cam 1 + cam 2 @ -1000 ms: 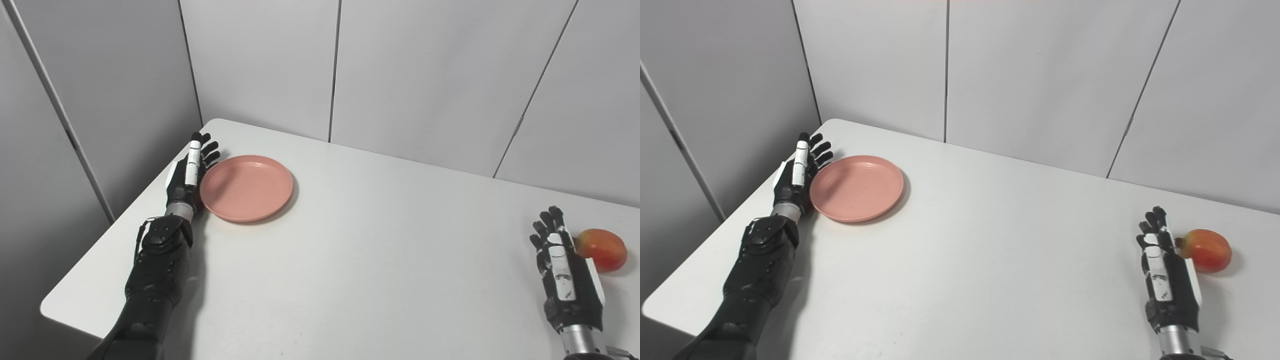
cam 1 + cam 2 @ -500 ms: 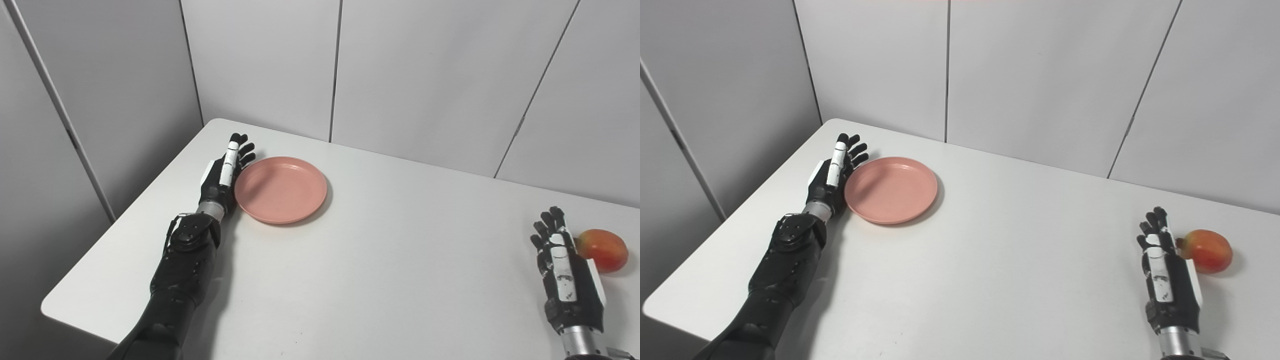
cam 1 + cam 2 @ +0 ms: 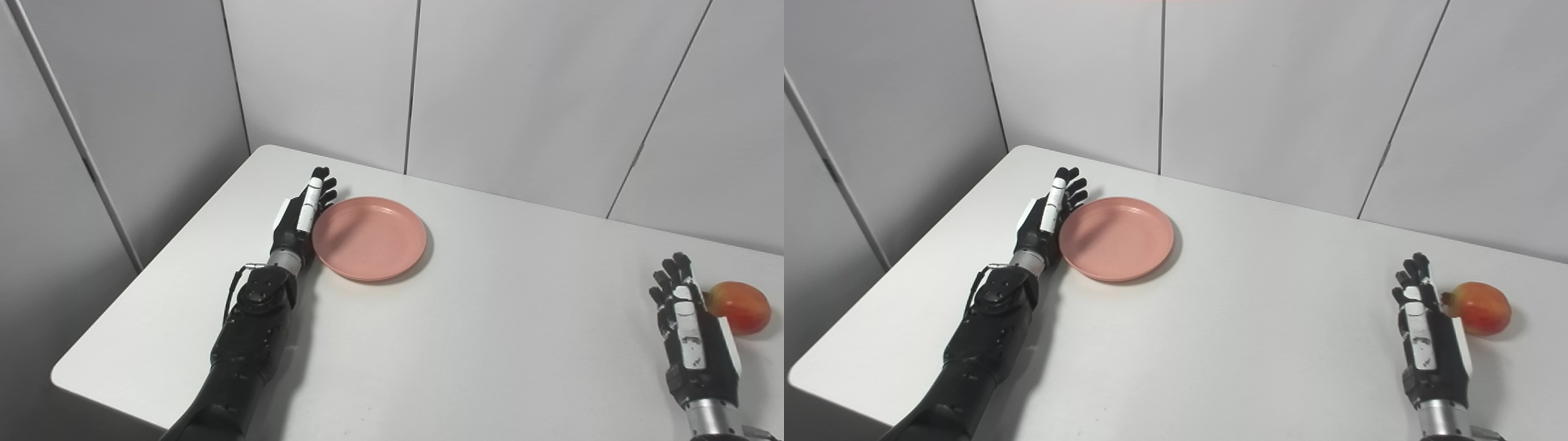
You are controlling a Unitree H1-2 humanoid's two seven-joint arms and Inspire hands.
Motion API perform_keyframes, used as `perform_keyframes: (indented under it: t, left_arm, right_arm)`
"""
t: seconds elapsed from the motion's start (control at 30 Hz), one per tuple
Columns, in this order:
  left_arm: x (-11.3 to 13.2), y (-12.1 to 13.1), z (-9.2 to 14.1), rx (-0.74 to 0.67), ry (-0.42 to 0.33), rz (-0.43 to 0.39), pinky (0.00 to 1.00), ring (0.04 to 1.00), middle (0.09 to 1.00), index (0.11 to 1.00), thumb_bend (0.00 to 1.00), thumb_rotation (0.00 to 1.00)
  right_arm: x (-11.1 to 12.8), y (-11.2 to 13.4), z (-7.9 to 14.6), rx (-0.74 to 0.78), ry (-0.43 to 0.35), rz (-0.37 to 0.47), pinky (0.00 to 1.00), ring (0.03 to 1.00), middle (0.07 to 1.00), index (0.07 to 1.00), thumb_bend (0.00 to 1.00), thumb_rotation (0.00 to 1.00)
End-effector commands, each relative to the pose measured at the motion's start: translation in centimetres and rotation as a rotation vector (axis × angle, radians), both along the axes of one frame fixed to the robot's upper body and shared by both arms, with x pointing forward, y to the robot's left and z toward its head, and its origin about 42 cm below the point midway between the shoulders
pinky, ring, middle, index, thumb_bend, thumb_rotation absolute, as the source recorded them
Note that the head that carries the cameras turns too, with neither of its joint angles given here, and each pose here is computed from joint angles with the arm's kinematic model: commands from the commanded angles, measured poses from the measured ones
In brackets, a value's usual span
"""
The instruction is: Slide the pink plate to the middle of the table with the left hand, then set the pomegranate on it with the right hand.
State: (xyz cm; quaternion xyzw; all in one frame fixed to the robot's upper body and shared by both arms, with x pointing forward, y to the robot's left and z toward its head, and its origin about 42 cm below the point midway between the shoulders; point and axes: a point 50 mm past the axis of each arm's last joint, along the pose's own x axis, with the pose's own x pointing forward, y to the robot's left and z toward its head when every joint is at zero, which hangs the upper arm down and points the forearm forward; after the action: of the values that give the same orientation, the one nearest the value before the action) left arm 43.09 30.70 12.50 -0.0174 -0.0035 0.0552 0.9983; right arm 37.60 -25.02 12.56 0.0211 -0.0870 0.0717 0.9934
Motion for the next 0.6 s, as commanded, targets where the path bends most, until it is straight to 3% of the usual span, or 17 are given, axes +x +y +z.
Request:
perform_keyframes:
  t: [0.0, 0.57]
  left_arm:
    - [1.4, -1.7, 2.8, 0.02, -0.096, -0.03, 0.93, 0.928, 0.927, 0.924, 0.67, 1.0]
    - [1.0, -8.0, 2.1, 0.029, -0.068, -0.145, 0.92, 0.938, 0.942, 0.931, 0.65, 1.0]
  right_arm:
    - [0.7, -0.2, 2.1, -0.001, -0.077, 0.0, 1.0, 1.0, 1.0, 1.0, 0.57, 0.86]
    - [0.5, 0.0, 2.3, -0.013, -0.071, -0.001, 1.0, 1.0, 1.0, 1.0, 0.57, 0.87]
